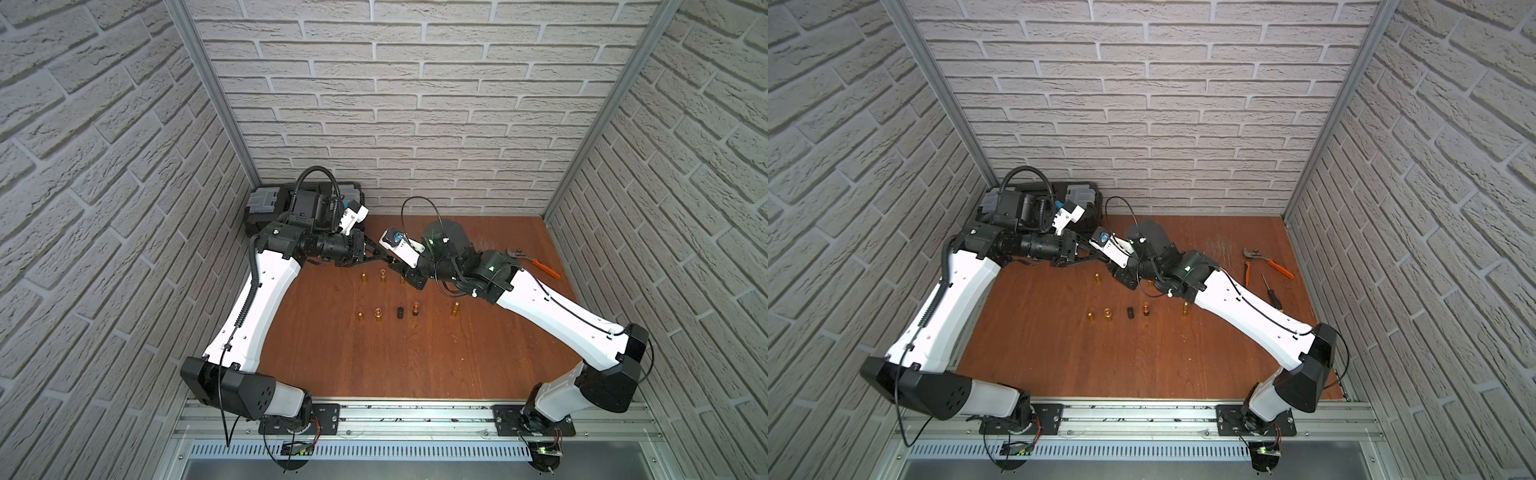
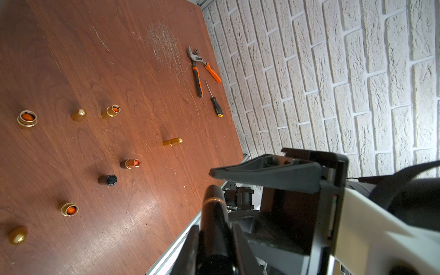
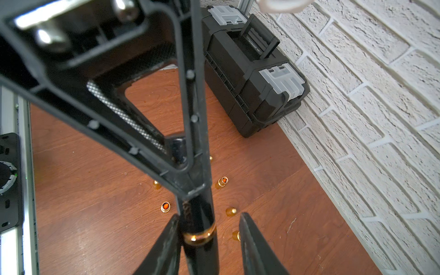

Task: Open the lipstick cap
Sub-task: Open the cover of the lipstick.

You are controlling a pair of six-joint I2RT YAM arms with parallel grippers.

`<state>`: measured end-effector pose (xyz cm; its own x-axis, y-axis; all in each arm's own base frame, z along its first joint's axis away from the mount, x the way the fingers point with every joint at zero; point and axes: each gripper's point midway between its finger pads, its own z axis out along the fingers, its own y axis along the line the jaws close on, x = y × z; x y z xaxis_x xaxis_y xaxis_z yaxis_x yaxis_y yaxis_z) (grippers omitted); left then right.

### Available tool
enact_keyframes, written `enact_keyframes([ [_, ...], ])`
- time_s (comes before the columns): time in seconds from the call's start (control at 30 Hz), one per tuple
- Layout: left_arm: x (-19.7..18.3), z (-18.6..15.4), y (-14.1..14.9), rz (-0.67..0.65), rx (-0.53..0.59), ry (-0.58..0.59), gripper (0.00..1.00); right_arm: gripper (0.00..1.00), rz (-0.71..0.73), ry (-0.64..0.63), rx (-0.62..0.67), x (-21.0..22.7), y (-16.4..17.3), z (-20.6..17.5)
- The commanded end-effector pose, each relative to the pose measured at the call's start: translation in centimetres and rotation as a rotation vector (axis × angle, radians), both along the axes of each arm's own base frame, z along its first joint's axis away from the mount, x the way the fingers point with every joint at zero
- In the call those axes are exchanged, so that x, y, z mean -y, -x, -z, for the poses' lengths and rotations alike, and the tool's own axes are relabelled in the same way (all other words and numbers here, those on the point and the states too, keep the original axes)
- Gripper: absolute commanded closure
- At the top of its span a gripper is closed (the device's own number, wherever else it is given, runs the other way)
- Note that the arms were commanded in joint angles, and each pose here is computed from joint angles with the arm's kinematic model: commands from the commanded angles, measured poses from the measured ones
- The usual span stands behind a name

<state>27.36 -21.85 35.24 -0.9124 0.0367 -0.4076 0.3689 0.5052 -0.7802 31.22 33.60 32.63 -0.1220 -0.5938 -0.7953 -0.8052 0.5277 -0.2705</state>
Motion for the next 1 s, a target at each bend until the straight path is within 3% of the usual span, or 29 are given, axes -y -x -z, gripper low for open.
enact_keyframes([
  [0.0, -0.1, -0.9, 0.6, 0.012, 0.016, 0.025, 0.88, 0.67, -0.007, -0.026, 0.024, -0.3, -0.3, -1.2],
  [0.4, -0.6, -1.4, -0.3, -0.011, 0.03, 0.043, 0.91, 0.91, 0.011, -0.007, 0.022, 0.1, -0.4, -0.6],
  [0.7, -3.0, -2.0, -1.6, -0.084, 0.037, 0.069, 0.92, 0.94, 0.113, 0.087, 0.046, 2.1, -1.0, 1.2],
  [0.97, -3.6, -2.2, -1.6, -0.091, 0.025, 0.092, 0.92, 0.96, 0.156, 0.096, 0.072, 3.1, -1.3, 1.6],
])
